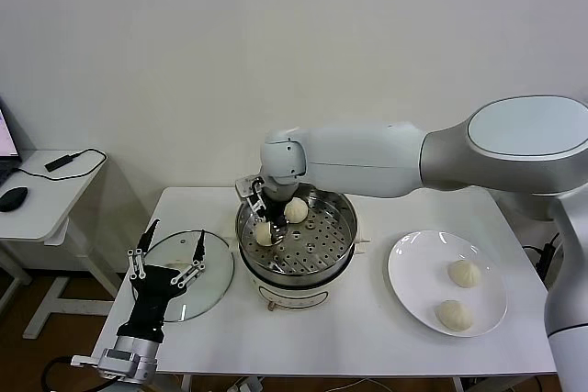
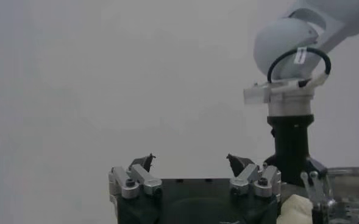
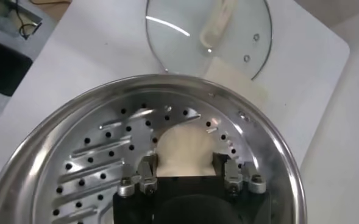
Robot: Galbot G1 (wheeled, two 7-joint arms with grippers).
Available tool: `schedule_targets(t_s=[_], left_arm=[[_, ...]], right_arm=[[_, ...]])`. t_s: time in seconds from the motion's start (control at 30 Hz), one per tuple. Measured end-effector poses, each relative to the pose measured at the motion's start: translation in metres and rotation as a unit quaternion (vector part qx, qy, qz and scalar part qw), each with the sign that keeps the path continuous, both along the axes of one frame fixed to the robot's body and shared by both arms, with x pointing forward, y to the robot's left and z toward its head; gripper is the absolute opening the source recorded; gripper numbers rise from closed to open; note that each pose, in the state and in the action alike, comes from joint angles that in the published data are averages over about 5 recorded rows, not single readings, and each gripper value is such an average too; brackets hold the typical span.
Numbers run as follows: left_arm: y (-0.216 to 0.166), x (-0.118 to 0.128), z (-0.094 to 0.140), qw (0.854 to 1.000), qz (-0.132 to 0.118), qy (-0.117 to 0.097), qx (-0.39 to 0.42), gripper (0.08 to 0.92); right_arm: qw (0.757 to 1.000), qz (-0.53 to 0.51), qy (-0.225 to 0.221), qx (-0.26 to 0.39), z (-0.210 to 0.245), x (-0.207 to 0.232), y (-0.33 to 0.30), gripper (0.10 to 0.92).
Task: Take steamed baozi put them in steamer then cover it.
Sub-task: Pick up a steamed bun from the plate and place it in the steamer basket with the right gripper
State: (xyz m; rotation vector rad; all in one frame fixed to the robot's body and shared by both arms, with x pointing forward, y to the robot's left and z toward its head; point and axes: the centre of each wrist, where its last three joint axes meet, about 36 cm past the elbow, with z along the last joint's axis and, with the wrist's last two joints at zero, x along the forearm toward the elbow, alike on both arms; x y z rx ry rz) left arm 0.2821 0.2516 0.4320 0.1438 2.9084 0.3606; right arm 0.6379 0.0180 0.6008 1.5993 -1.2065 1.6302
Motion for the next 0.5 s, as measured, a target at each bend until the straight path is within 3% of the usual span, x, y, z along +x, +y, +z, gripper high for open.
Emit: schedule_targets(t_s=[0.2, 0.37, 0.5], left_arm=[[0.0016, 0.0006, -0.0017, 1.0, 0.002, 0.001, 0.0, 0.823], [0.0016, 0.0008, -0.0021, 1.0, 0.003, 0.001, 0.0, 0.823], [0.0016, 0.001, -0.0029, 1.0, 0.003, 0.002, 0.0, 0.823]], right_arm=[[1.0, -0.004, -0.003, 0.005, -0.0045, -0.0009, 0.0014, 0.656], [1.0, -0.005, -0.002, 0.011, -0.0038, -0.0026, 0.0013, 0.771], [1.0, -0.004, -0.003, 0.018, 0.0035, -0.004, -0.0015, 0.817]])
